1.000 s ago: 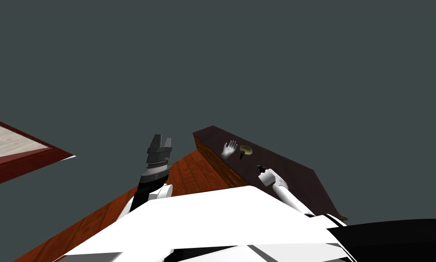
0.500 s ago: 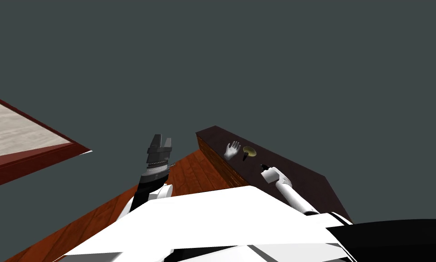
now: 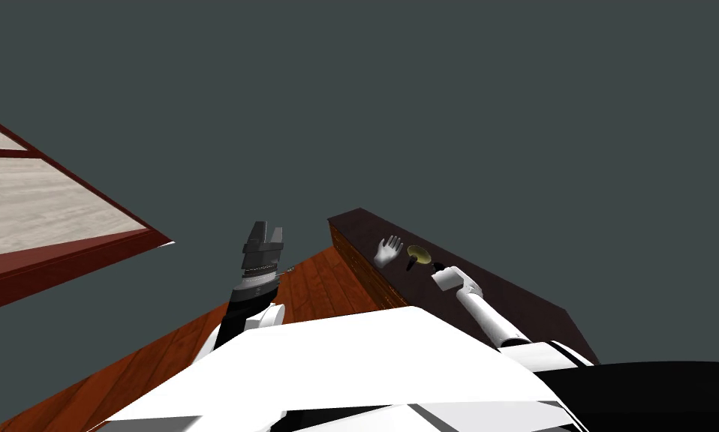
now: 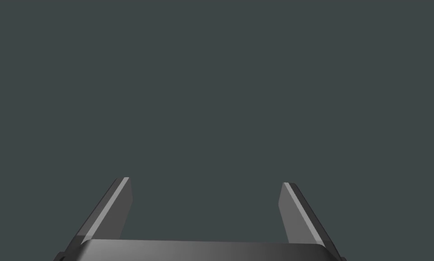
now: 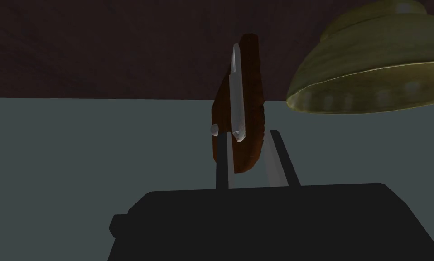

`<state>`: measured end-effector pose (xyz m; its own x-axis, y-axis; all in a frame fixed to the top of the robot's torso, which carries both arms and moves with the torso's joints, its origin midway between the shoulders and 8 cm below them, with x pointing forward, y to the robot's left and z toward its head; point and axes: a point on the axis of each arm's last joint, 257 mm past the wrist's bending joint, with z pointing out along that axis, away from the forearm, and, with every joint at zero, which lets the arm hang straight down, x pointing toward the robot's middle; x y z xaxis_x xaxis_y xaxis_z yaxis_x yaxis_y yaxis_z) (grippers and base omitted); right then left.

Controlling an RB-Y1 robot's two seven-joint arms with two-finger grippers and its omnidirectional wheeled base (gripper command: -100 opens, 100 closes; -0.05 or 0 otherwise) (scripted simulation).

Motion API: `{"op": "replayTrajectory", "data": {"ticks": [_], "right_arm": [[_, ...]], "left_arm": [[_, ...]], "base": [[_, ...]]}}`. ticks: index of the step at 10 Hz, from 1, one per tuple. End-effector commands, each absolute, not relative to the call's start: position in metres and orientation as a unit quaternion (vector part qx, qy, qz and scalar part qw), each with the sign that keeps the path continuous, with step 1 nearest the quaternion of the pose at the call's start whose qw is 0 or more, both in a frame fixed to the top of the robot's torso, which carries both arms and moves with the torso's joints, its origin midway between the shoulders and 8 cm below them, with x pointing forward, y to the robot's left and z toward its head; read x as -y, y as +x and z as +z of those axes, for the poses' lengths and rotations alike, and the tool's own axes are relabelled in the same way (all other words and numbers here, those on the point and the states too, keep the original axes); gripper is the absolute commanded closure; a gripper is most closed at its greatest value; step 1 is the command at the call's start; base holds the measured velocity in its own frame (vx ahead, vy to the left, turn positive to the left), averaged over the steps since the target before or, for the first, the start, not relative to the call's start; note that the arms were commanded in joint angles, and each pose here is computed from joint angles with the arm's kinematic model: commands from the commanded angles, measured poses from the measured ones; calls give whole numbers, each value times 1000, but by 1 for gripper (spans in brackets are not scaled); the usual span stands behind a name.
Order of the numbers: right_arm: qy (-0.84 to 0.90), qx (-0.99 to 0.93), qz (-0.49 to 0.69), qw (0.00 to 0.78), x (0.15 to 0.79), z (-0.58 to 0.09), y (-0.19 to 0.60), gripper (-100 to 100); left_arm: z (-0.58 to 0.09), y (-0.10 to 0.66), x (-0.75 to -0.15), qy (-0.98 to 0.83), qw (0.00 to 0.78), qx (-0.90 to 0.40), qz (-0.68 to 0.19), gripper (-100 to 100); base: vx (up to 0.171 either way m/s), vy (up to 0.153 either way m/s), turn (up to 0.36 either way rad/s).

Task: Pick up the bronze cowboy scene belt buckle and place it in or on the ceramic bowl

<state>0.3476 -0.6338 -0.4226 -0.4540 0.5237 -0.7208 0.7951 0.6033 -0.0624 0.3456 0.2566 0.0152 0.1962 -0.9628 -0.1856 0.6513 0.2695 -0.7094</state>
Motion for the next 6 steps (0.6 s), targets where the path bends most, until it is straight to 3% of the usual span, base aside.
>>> {"op": "replayTrajectory", "data": {"ticks": [1, 6], "right_arm": [[391, -829, -204, 343, 638, -409, 362, 100], [362, -833, -216, 357, 644, -355, 405, 100]], "left_arm": [[15, 346, -257, -248, 732, -314, -551, 0], [15, 346, -257, -248, 732, -314, -551, 0]], "base": [[58, -17, 129], [66, -22, 134]]}}
